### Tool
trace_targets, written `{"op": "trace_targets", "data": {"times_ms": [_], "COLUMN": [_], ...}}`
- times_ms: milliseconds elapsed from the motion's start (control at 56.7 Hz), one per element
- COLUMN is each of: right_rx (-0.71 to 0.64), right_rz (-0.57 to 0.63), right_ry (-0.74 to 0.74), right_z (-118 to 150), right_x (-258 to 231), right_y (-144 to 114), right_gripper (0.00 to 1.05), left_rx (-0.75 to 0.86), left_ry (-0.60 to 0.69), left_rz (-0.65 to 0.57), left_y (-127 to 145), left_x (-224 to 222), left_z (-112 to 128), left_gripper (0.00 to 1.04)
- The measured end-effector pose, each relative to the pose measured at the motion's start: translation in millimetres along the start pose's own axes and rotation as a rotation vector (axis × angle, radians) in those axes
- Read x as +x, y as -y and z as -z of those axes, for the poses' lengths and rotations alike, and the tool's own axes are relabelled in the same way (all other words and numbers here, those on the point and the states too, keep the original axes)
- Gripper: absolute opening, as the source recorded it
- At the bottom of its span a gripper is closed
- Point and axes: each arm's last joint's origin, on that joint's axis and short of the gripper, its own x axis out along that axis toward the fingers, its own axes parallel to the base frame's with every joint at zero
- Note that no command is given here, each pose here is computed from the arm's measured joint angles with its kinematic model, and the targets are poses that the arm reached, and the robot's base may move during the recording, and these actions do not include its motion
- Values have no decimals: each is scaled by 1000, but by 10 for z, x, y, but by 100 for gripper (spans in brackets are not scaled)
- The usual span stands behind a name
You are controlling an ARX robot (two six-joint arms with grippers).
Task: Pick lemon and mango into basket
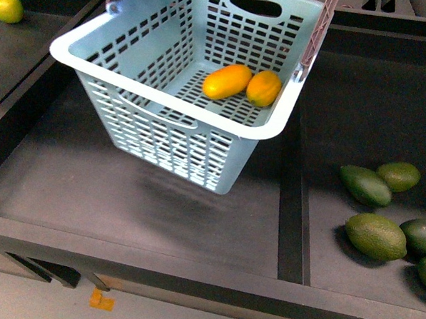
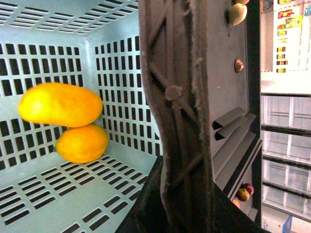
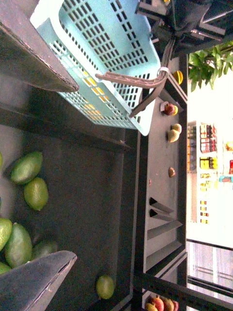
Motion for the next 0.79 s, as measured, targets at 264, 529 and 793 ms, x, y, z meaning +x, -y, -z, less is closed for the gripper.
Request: {"op": "trace_targets", "data": {"times_ms": [264,529,793], "right_rx": [0,0,0], "right_rz": [0,0,0], "right_ry": [0,0,0], "right_z": [0,0,0], "right_x": [0,0,0], "right_y": [0,0,0], "right_gripper": [96,96,96], "left_rx": [-51,-37,-38], "left_ry": [54,58,55], "left_rz": [-7,-11,14], "left_y": [-32,-217,-312], "left_x": [522,543,375], "left_z": [-159,-143,-143], "left_gripper": [7,7,35]}}
